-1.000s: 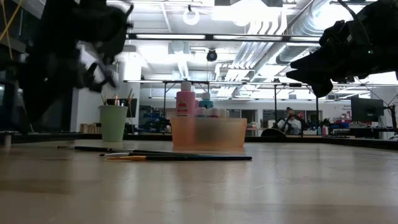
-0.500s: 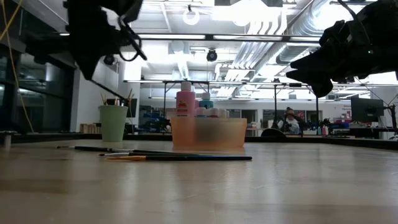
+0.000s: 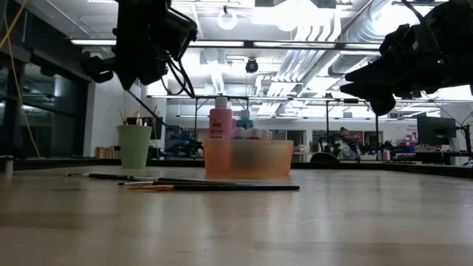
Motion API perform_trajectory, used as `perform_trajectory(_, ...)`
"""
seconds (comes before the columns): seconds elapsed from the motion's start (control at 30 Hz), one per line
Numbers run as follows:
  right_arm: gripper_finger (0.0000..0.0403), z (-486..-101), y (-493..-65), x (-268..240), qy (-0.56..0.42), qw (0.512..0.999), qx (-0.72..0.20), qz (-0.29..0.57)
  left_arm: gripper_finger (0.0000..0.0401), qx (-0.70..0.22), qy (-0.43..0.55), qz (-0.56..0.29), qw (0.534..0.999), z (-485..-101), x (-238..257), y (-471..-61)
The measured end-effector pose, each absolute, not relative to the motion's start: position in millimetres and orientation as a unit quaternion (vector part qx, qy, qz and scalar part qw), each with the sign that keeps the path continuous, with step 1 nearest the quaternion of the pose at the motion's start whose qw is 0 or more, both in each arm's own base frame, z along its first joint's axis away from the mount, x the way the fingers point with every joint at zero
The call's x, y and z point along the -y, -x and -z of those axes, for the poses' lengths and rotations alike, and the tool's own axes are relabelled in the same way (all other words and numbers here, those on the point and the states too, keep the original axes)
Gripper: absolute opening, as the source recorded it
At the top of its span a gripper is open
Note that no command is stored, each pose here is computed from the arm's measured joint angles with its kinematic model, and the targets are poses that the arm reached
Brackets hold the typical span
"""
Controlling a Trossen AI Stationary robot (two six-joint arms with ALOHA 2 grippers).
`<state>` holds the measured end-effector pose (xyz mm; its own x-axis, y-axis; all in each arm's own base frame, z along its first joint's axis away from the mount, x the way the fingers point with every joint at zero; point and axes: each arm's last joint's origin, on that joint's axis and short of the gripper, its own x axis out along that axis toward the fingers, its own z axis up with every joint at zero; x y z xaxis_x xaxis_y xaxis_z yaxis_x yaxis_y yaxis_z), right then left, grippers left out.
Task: Pick & Place Paint Supplies
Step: Put the white paintbrush into the cup
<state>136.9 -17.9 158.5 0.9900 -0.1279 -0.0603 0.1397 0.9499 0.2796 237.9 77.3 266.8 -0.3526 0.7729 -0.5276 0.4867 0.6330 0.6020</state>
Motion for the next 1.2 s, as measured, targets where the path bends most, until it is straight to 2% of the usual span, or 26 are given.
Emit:
perform_trajectory(0.33, 0.016, -158, -137, 18, -0.143, 0.987, -0.021, 0.068, 0.0, -0.797, -0.486, -0.198, 0.301, -274, -94, -235)
perform_trajectory(0.6, 0.016, -158, -137, 18, -0.143, 0.987, -0.021, 0.068, 0.0, -0.792, -0.57, -0.143, 0.162, -280, -95, -236)
perform_trajectory(0.7, 0.016, -158, -137, 18, -0.143, 0.987, -0.021, 0.068, 0.0, -0.802, -0.563, -0.12, 0.157, -279, -98, -235)
perform_trajectory(1.2, 0.016, -158, -137, 18, -0.143, 0.987, -0.021, 0.068, 0.0, -0.855, -0.489, -0.112, 0.13, -273, -143, -216)
